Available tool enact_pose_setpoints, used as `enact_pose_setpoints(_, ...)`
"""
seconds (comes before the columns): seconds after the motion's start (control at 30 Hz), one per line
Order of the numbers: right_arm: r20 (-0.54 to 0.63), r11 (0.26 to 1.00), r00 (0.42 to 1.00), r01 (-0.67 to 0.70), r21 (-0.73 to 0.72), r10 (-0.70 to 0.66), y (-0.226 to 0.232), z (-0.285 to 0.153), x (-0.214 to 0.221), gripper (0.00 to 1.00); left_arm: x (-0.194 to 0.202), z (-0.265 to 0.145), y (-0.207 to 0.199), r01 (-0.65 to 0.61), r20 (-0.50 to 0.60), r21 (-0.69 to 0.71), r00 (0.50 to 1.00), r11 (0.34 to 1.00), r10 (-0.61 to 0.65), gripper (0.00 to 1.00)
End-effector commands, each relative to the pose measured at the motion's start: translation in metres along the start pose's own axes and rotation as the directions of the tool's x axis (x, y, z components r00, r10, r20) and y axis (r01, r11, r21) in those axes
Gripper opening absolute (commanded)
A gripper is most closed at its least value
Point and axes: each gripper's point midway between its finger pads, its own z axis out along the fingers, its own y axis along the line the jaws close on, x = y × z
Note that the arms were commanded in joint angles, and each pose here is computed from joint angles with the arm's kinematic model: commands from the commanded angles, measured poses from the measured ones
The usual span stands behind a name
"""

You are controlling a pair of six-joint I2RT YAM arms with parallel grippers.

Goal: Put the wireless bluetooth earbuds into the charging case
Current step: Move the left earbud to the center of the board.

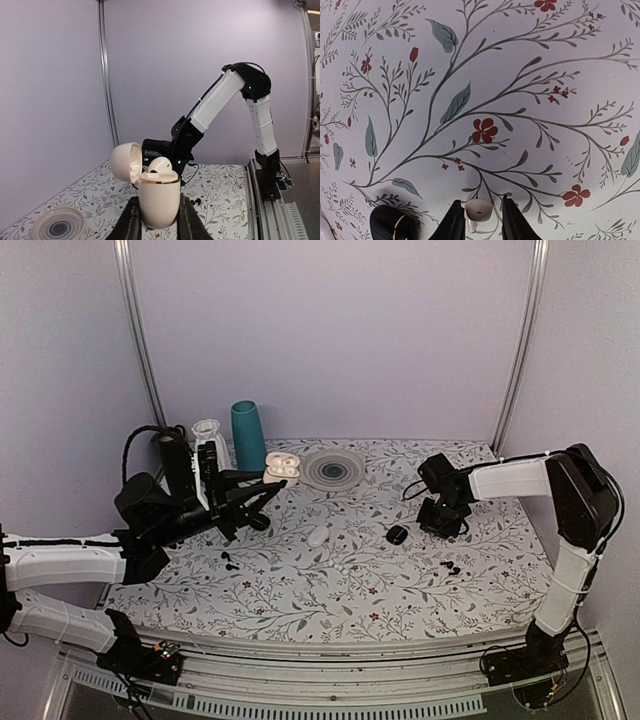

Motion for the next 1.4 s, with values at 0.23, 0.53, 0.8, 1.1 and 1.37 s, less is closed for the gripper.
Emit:
enact_pose_setpoints(0.23,-0.002,0.999,0.999,0.053,0.009,-0.053,0.009,0.011,0.001,0.25,-0.007,-0.002,0.002,-0.015,0.017,-0.015,1.0,1.0,0.015,0.0)
enact_pose_setpoints(0.53,-0.004,0.996,0.996,0.087,0.02,-0.087,0.011,0.011,0.0,0.25,-0.006,-0.002,0.002,-0.015,0.014,-0.014,1.0,1.0,0.015,0.0)
enact_pose_setpoints(0.8,-0.008,0.978,0.978,0.209,-0.018,-0.209,0.038,0.007,0.007,0.26,-0.006,0.0,0.002,-0.01,0.013,-0.008,1.0,1.0,0.011,0.0)
enact_pose_setpoints(1.1,-0.005,0.97,0.97,0.241,0.017,-0.241,0.034,0.004,0.006,0.28,-0.006,0.0,0.003,-0.011,0.013,-0.008,1.0,1.0,0.011,0.0)
enact_pose_setpoints(1.37,-0.036,0.967,0.967,0.255,0.027,-0.254,0.029,0.009,0.013,0.29,-0.006,0.001,0.003,-0.006,0.014,-0.008,1.0,1.0,0.006,0.0)
